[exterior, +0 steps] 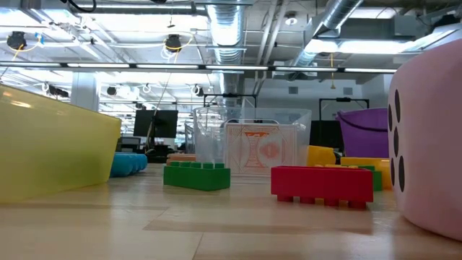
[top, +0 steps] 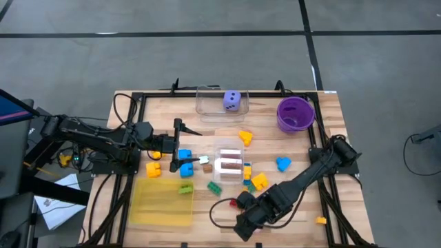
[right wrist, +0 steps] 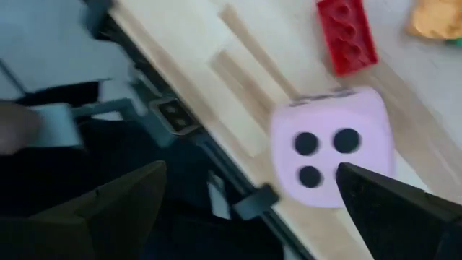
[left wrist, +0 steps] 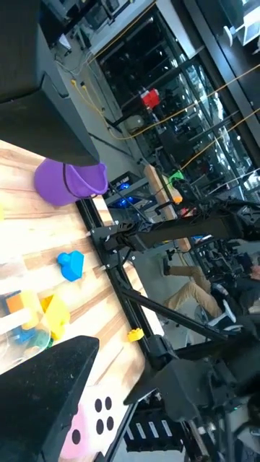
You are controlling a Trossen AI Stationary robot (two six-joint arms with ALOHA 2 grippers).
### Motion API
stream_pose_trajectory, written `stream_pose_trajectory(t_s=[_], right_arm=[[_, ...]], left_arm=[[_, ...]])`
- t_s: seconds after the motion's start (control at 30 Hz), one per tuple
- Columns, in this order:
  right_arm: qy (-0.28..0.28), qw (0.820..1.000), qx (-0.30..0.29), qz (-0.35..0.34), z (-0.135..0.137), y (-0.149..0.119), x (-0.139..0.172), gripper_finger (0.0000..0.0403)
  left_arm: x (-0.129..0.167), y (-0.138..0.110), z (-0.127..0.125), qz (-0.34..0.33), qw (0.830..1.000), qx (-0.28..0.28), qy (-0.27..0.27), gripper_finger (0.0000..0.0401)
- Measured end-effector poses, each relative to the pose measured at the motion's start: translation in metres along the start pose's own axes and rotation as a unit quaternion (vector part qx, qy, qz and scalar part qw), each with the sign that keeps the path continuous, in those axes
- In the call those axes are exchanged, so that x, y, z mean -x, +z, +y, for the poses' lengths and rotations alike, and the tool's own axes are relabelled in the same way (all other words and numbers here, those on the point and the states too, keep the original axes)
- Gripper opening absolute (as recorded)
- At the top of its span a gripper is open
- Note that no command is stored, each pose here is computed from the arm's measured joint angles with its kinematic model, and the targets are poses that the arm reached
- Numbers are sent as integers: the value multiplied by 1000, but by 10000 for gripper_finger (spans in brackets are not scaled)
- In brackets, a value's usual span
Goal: Pick & Place Toys
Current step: Put the pink die into the top transparent bin
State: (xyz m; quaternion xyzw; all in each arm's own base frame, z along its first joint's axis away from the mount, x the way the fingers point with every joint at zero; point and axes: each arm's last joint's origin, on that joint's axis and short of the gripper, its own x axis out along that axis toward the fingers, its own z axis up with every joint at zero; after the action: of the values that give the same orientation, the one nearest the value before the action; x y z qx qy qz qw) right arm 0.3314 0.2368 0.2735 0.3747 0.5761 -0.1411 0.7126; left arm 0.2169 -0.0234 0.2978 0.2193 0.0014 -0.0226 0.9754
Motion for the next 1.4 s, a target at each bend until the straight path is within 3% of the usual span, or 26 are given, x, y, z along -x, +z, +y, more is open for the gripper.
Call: stream_pose_trajectory(t_s=[0.23,0.3,0.7,0.9,1.4], right_arm=[[-35,999,7,13,1,-10,-22,400],[-78,997,10,18,-6,-18,-26,400],[-136,990,33,10,-12,-29,-46,400],[-143,988,52,14,-11,-28,-56,400],[-166,984,69,12,-14,-25,-54,400]], left_arm=[[0,-1,0,4,1000,2,-2,400],[0,-1,0,4,1000,4,-2,400],[0,-3,-2,16,999,27,-13,400],[0,-3,-4,8,998,34,-43,400],[0,-3,-4,9,998,40,-43,400]])
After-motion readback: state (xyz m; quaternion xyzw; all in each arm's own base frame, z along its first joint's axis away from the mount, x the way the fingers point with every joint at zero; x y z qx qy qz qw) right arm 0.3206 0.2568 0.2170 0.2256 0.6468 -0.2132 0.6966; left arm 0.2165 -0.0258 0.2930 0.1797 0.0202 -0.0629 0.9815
